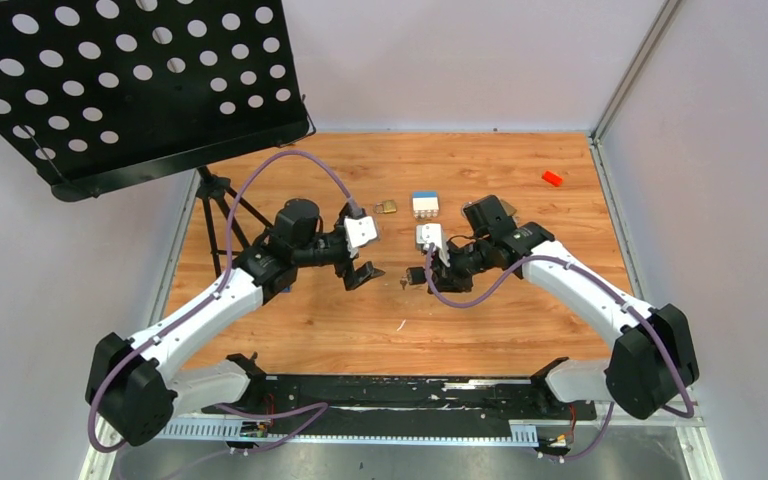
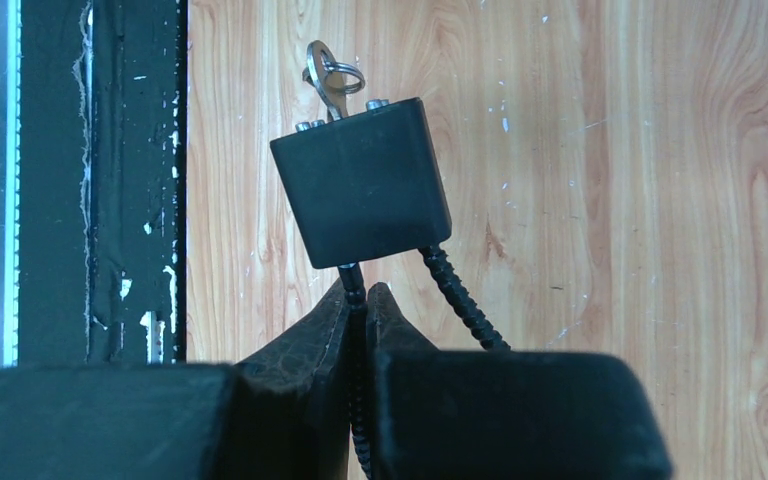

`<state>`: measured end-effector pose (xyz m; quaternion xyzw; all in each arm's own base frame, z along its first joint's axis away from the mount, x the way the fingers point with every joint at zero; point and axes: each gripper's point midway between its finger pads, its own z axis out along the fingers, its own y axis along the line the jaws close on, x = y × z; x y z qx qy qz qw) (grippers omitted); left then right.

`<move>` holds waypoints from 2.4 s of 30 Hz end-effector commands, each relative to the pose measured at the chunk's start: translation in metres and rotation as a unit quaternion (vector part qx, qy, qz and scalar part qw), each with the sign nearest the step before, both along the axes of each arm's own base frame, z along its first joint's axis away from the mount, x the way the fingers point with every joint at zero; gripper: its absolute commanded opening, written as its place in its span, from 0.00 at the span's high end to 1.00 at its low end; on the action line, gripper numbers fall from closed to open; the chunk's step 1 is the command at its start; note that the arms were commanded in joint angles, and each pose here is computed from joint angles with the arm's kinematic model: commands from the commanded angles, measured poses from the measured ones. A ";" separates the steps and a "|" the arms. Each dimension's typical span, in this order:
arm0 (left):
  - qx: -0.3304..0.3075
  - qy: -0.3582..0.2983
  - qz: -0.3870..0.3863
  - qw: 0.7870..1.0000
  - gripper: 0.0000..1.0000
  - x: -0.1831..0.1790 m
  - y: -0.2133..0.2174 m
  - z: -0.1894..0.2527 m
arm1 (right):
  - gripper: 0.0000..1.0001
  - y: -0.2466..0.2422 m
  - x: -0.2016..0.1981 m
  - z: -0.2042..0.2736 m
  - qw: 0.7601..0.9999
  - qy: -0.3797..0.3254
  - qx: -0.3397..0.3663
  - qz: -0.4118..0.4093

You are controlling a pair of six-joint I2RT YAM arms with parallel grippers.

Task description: Unlock with the key

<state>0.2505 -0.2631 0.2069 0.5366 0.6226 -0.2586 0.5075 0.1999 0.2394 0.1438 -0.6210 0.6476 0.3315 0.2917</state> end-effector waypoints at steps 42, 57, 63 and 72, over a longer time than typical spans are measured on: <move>-0.040 0.150 -0.122 0.980 0.50 -0.047 -0.086 -0.030 | 1.00 0.017 0.006 0.009 0.999 0.046 0.023 0.015; -0.014 0.155 -0.145 0.977 1.00 -0.058 -0.070 -0.032 | 1.00 -0.032 0.042 -0.015 0.990 -0.049 -0.105 -0.074; -0.014 0.136 -0.078 0.988 1.00 -0.023 -0.062 -0.031 | 0.98 -0.045 0.032 -0.022 0.988 -0.064 -0.128 -0.052; 0.004 0.134 0.034 0.990 1.00 0.054 -0.042 -0.052 | 0.56 -0.066 0.021 -0.052 0.981 -0.069 -0.181 -0.022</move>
